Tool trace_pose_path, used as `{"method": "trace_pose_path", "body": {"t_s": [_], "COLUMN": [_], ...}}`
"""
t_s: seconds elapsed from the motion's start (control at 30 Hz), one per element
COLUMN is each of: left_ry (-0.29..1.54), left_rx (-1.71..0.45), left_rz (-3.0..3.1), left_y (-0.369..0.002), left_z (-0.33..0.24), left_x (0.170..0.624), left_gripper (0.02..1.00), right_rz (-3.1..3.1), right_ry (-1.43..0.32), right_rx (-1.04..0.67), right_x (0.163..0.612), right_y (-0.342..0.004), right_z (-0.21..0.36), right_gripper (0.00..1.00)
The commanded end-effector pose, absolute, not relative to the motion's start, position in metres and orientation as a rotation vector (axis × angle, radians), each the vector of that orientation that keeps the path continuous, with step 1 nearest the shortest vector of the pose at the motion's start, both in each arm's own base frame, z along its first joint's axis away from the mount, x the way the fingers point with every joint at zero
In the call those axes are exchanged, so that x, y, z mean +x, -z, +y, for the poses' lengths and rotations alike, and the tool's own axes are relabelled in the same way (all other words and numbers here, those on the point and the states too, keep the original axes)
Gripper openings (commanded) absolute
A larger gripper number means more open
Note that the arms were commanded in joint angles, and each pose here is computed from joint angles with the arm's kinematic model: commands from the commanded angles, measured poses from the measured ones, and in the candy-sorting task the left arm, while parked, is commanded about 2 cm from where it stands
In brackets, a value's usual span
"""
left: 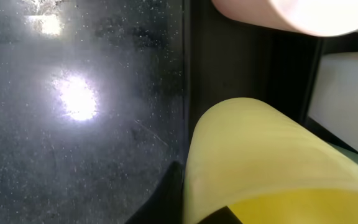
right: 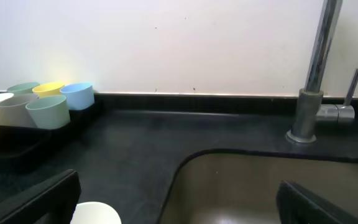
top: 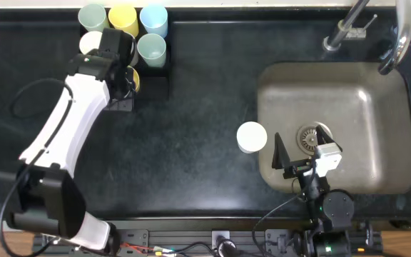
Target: Store Cups
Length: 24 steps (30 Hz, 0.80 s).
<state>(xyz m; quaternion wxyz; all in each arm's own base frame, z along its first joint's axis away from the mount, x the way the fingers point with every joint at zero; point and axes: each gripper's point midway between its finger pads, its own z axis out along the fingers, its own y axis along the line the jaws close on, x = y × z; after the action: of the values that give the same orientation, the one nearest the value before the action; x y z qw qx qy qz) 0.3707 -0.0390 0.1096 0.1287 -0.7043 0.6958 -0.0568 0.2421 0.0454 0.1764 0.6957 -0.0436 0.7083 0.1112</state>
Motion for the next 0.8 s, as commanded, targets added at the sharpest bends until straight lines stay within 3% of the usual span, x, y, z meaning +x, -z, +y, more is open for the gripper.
{"method": "trace_pose_path", "body": {"t_s": [0.03,0.8], "left_ry": [0.154,0.144], "left_rx": [-2.108,-2.16], "left_rz": [1.988,1.988], "left_y": [-0.1,-0.068], "left_z": [-0.031,-0.026], "left_x": [0.373,0.388], "left_gripper": [0.036,0.036], "right_rz": [1.578,1.578], "right_ry": [-0.25,-0.25], "right_rx": [-0.094,-0.094], "right_x": [0.242,0.242], "right_y": [-0.174,-0.174], "right_z": [0.046,0.046], "right_gripper": [0.998,0.998]}}
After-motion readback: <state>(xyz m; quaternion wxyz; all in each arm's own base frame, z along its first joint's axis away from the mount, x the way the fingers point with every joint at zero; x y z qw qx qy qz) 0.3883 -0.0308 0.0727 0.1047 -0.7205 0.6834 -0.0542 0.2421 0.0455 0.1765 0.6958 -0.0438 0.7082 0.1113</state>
